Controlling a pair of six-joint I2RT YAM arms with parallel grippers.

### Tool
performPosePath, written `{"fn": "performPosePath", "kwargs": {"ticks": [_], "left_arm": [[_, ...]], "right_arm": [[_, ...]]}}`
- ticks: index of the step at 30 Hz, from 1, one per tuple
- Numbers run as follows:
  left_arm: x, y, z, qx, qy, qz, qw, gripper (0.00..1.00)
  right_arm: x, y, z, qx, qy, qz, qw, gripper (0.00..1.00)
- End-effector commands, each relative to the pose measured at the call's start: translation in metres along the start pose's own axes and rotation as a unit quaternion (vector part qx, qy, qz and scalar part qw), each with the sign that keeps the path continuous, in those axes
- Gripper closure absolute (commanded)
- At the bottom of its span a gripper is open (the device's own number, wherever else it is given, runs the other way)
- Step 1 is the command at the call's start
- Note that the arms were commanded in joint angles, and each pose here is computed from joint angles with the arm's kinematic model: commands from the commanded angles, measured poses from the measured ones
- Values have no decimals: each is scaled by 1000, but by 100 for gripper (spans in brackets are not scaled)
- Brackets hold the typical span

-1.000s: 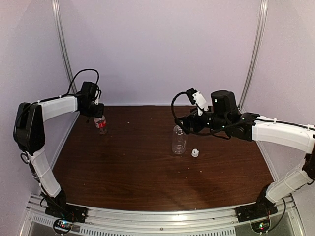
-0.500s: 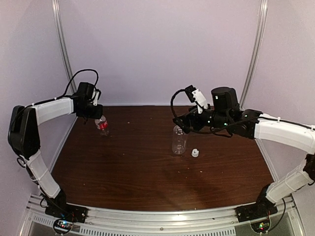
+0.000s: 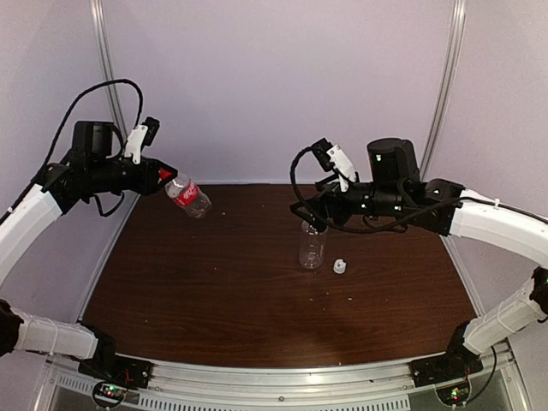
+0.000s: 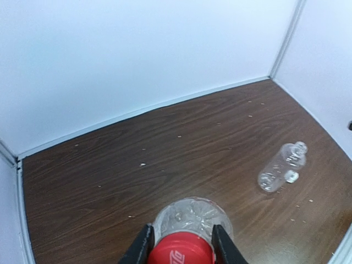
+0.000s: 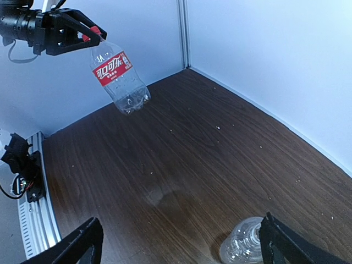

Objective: Unscrew the bottle caps

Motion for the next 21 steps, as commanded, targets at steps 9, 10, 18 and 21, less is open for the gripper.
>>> {"fn": "performPosePath", "kwargs": {"ticks": [9,10,18,21], "left_arm": [[-2,-81,71,-275,-9,-61,960,86],[-2,-85,73,-287,-8,-63,956,86],[-1,-120,83,-380,-3,-90,921,86],[0,-132,84,-407,-5,-88,909,87]], "right_arm": [[45,59,32,160,-43,32,986,1],[46,63,34,172,-46,33,984,1],[56,98,42,253,-52,36,965,0],[54,106,35,269,-48,31,962,0]]}}
Point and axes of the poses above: each gripper's point midway between its finger pads, its own z axis back along the fingers, its own y axis along the line the jaws close on, x = y × z, the point moved 6 cm from there along z, back along the fingers, and after that the axes turned 6 degrees about z, right-handed, at the moved point
